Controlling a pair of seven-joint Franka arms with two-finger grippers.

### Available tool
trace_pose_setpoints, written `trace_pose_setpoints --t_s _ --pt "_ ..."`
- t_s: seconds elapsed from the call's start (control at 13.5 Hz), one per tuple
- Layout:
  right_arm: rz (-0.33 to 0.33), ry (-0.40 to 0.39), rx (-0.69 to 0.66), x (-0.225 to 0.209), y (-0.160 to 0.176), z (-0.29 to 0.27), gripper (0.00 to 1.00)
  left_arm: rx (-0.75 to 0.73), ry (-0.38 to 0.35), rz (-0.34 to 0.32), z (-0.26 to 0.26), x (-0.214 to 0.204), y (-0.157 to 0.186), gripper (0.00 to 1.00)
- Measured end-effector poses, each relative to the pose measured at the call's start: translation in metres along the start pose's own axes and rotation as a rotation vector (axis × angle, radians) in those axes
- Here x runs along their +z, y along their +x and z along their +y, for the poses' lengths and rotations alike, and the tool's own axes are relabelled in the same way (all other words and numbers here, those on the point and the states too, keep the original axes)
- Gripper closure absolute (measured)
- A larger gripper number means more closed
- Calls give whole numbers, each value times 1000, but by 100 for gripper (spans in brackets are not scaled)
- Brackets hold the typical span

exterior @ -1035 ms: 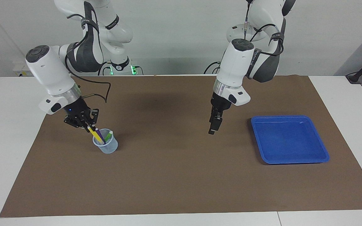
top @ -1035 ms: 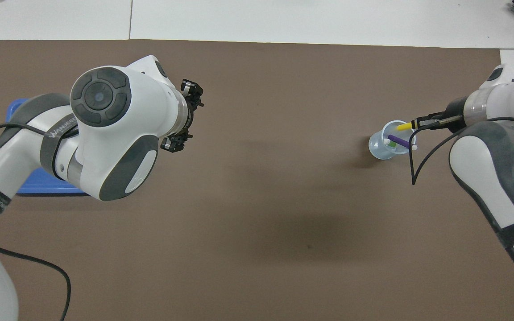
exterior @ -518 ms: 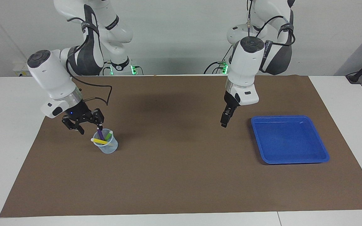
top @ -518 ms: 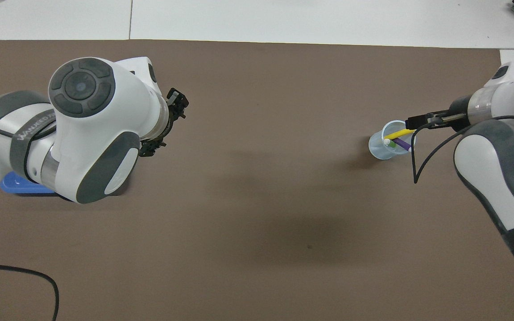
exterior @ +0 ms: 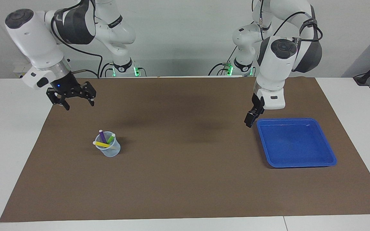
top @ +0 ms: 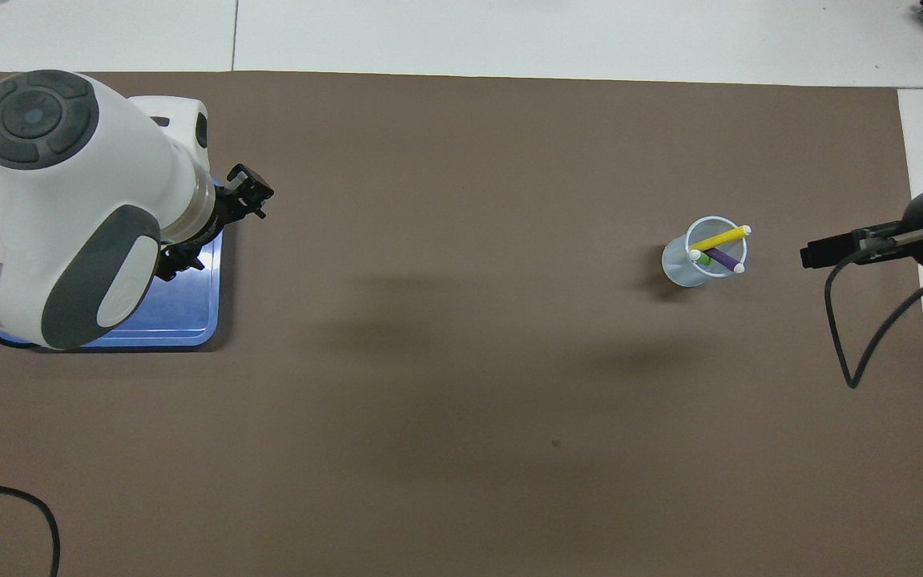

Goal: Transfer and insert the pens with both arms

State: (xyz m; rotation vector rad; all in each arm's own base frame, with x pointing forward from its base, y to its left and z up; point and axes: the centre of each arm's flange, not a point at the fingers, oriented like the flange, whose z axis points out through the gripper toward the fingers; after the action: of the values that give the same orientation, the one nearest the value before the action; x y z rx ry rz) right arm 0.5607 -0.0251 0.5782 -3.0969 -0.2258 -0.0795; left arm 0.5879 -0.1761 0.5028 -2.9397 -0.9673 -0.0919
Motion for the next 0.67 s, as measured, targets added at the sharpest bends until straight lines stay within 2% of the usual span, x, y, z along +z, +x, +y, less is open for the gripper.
trace_pose_setpoints --t_s 0.15,0.3,0.44,0.67 --pt "-8 -26 -6 -34 -12 -4 0 128 27 2 -18 -9 11 0" --pt "-6 -40 -6 -59 -26 -9 0 220 20 -14 -38 -29 18 0" --pt "-14 -43 -6 -68 -36 -13 0 311 -7 -30 -64 -54 25 0" --pt "-13 -44 0 -69 -38 -10 0 434 6 -46 -84 -68 26 0"
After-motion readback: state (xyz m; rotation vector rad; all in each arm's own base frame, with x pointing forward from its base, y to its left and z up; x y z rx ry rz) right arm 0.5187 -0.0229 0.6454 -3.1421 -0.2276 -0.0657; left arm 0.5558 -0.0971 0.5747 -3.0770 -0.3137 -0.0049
